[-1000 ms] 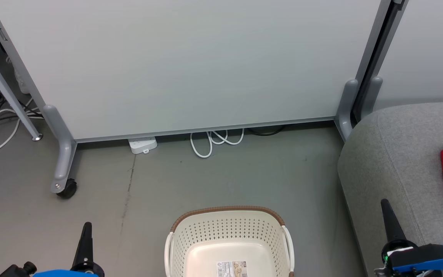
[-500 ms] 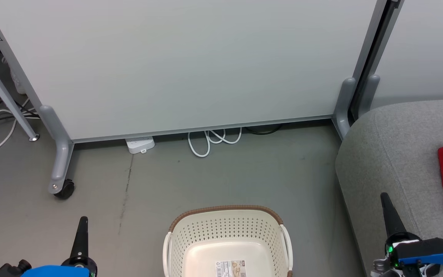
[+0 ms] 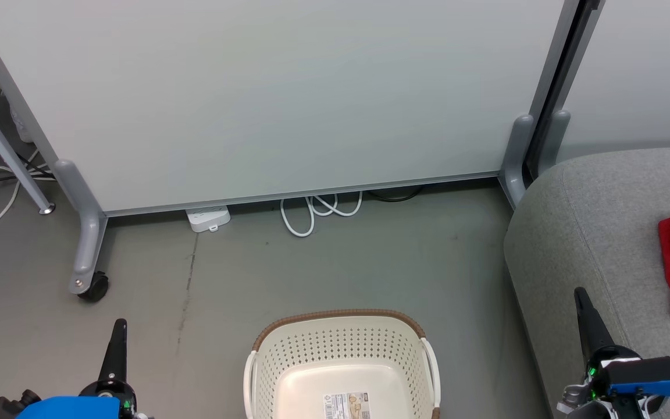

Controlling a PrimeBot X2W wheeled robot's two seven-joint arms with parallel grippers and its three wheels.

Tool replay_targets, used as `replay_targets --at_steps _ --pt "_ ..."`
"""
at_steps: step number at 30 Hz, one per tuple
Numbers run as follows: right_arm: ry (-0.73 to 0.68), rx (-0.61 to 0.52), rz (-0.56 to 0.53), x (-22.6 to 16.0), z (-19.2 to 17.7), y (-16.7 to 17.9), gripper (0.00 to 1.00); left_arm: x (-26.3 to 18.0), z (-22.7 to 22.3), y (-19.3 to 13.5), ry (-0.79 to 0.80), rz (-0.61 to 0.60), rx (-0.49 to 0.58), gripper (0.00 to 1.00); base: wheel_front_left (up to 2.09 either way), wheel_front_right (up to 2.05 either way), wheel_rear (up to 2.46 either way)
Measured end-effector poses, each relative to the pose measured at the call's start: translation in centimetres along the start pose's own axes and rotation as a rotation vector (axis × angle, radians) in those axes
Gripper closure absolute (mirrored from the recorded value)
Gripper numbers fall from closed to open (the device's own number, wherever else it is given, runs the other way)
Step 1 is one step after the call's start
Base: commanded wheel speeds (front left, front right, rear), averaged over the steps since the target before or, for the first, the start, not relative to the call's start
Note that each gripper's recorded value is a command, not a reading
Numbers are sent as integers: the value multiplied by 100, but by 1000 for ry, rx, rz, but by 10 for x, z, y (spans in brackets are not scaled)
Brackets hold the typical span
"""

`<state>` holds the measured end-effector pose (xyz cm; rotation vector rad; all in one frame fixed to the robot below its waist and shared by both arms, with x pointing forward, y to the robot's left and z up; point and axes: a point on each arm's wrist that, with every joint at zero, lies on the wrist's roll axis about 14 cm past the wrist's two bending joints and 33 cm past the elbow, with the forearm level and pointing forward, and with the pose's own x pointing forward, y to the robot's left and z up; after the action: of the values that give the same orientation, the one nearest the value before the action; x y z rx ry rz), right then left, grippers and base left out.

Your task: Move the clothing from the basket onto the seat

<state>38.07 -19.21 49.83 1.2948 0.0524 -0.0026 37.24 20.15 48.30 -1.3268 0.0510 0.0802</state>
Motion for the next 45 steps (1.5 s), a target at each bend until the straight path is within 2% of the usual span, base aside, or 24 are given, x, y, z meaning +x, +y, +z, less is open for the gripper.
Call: replay_targets --at_steps 36,45 --pt "-34 274 27 6 9 4 100 13 2 -21 22 -70 -244 100 0 0 0" --pt "-33 280 27 6 9 4 100 13 3 -21 21 -72 -248 100 0 0 0"
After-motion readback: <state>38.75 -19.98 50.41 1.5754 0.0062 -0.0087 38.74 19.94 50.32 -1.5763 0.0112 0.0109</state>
